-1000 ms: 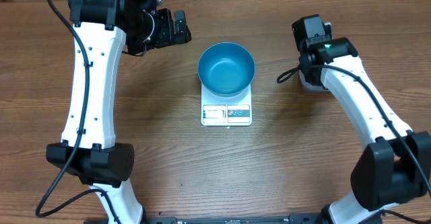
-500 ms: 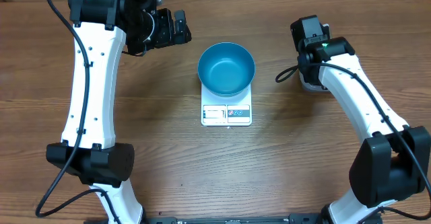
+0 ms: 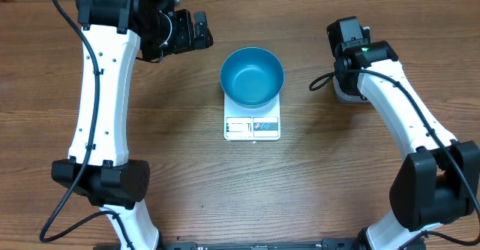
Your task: Scoop item into bowl and weigh 150g on scale
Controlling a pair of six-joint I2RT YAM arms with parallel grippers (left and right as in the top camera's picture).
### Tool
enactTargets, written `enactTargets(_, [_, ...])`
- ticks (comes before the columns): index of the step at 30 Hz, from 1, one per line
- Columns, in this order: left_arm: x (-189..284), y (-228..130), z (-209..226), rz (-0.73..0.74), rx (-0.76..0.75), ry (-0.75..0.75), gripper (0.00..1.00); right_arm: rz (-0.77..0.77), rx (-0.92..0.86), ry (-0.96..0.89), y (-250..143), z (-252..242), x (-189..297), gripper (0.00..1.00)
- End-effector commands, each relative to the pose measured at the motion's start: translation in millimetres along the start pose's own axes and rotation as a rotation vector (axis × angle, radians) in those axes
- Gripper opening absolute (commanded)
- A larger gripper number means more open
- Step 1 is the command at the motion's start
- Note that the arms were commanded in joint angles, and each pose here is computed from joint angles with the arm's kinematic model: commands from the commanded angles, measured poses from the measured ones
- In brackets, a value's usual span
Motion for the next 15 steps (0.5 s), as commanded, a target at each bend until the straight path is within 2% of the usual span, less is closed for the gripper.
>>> enactTargets(1, [12.6, -0.7, -3.9, -0.036, -0.031, -0.005, 0.99, -0.026, -0.022, -0.014, 7.4, -7.6, 6.7, 0.04])
enactTargets(15, [12.6, -0.7, -3.9, -0.036, -0.031, -0.005, 0.99, -0.023, -0.020, 0.009, 6.4, -4.5, 4.8, 0.04])
Point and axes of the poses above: each gripper's point midway between its finger pads, its own x axis back along the fingers, its own z axis along the line the jaws close on, y = z × x, the point moved 7 cm from there along x, back along the fingers, and after that the axes turned 1 degree about x, right-handed, at the moved point
